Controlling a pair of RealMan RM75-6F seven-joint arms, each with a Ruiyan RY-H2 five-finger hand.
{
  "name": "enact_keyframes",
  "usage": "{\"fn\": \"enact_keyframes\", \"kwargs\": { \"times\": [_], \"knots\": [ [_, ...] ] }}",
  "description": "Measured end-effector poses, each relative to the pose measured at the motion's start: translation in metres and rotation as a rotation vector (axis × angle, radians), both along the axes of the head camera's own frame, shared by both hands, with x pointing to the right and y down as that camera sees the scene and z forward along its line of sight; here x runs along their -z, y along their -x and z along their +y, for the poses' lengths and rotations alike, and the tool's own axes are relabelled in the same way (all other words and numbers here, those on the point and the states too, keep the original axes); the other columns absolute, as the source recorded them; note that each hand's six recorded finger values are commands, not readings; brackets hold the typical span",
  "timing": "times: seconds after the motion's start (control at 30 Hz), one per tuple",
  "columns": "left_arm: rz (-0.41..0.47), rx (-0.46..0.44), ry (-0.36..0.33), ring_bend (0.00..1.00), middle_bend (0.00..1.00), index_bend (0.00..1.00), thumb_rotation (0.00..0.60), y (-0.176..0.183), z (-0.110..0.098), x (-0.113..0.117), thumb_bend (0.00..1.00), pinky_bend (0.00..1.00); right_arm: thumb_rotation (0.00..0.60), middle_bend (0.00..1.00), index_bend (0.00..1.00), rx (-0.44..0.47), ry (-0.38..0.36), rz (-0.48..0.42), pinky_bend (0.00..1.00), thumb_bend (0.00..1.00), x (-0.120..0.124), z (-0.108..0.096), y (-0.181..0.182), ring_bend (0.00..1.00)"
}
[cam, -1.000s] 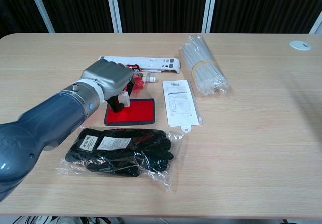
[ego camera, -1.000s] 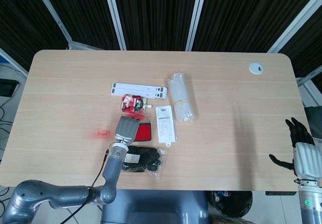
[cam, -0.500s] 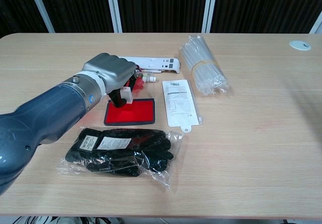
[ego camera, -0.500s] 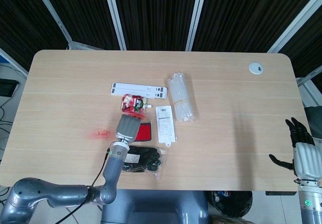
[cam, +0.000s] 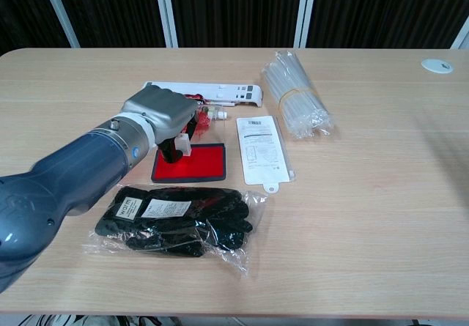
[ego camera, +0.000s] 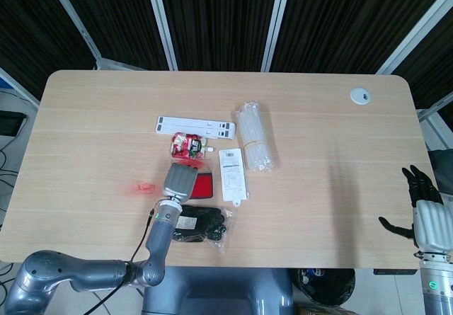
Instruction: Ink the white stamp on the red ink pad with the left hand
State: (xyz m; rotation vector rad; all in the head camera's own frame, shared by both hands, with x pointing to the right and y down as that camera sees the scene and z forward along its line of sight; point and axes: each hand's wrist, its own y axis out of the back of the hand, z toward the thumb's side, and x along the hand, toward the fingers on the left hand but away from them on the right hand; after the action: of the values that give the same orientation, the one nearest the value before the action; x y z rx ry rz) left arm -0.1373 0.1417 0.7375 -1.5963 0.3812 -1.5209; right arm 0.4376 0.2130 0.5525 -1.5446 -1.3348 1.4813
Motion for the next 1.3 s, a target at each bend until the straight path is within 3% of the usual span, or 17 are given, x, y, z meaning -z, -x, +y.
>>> {"fn": "enact_keyframes", "kwargs": {
  "times": [0.4,0.87,1.03,1.3],
  "knots": [
    [-0.002,0.003,0.005,0.63,0.79,0.79,0.600,0.001,0.002,-0.005,0.53,0.69,0.600,0.00,0.00,0.000,-0.002,-0.001,0.17,0.10,0.000,0.000,0.000,0.00],
    [0.063,0.018,-0.041,0.63,0.78,0.79,0.600,-0.001,-0.013,0.029,0.52,0.69,0.600,0.00,0.00,0.005,-0.005,0.001,0.17,0.10,0.001,0.000,0.000,0.00],
    [0.065,0.035,-0.064,0.63,0.78,0.79,0.600,0.019,-0.020,0.045,0.52,0.69,0.600,0.00,0.00,0.006,-0.007,-0.001,0.17,0.10,0.002,0.001,0.001,0.00],
    [0.005,0.059,-0.066,0.62,0.77,0.78,0.600,0.071,-0.018,0.047,0.53,0.68,0.600,0.00,0.00,0.008,-0.007,-0.003,0.17,0.10,0.001,0.001,0.002,0.00]
  ]
}}
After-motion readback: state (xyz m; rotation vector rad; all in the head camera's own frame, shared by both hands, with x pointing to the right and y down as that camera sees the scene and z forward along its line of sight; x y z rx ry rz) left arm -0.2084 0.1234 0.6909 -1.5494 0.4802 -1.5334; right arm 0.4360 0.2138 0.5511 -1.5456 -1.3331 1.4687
